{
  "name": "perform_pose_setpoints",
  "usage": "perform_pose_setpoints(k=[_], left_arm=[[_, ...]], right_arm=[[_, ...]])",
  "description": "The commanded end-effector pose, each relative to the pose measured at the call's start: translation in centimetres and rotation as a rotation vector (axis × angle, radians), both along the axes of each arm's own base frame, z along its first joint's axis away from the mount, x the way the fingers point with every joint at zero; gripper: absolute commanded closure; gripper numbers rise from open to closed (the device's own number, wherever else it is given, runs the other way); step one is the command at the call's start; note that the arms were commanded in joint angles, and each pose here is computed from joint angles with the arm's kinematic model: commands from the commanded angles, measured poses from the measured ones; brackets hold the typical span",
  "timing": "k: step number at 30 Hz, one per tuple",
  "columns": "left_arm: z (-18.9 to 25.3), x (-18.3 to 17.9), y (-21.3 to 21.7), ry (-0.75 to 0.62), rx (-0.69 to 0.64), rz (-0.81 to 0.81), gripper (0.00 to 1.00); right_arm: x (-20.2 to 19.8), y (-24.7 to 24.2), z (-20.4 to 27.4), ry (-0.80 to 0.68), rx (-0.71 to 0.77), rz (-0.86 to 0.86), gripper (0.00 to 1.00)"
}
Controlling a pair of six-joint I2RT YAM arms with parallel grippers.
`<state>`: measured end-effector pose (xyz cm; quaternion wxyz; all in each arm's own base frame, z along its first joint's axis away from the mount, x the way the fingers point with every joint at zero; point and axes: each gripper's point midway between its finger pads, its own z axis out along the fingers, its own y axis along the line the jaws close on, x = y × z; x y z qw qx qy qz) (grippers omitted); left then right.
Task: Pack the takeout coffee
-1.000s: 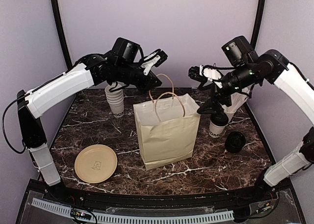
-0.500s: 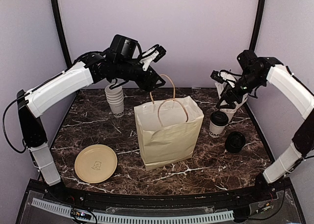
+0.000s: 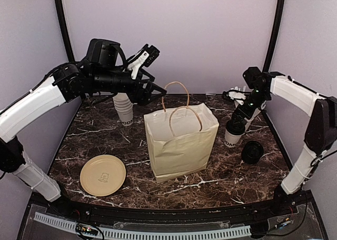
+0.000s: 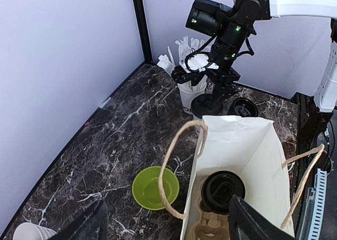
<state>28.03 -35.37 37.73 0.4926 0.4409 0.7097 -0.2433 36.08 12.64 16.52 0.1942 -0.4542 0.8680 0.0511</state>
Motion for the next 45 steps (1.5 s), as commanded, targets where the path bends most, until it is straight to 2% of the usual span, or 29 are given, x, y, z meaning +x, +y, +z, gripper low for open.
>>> perform_pose_setpoints(k=[1, 11, 22, 35, 45], left_arm=[[-0.9, -0.1, 0.2, 0.022, -0.002, 0.011, 0.19], [-1.7, 0.1, -0.2, 0.02, 0.019, -0.001, 0.19], [-1.4, 0.0, 0.0, 0.018, 0.014, 0.003, 0.19], [-2.4, -0.1, 0.0, 0.028, 0.031, 0.001, 0.19], [-3.3, 0.3, 0.0, 0.032, 0.054, 0.014, 0.19]], right_arm=[[1.3, -0.6, -1.4, -0.008, -0.046, -0.037, 0.09], [0.9, -0.4, -2.1, 0.046, -0.042, -0.029, 0.09], [0.5, 0.2, 1.4, 0.002, 0.009, -0.024, 0.08], [-1.0, -1.0, -2.6, 0.095, -0.066, -0.037, 0.09], [-1.8, -0.6, -3.4, 0.111, -0.087, -0.02, 0.17]])
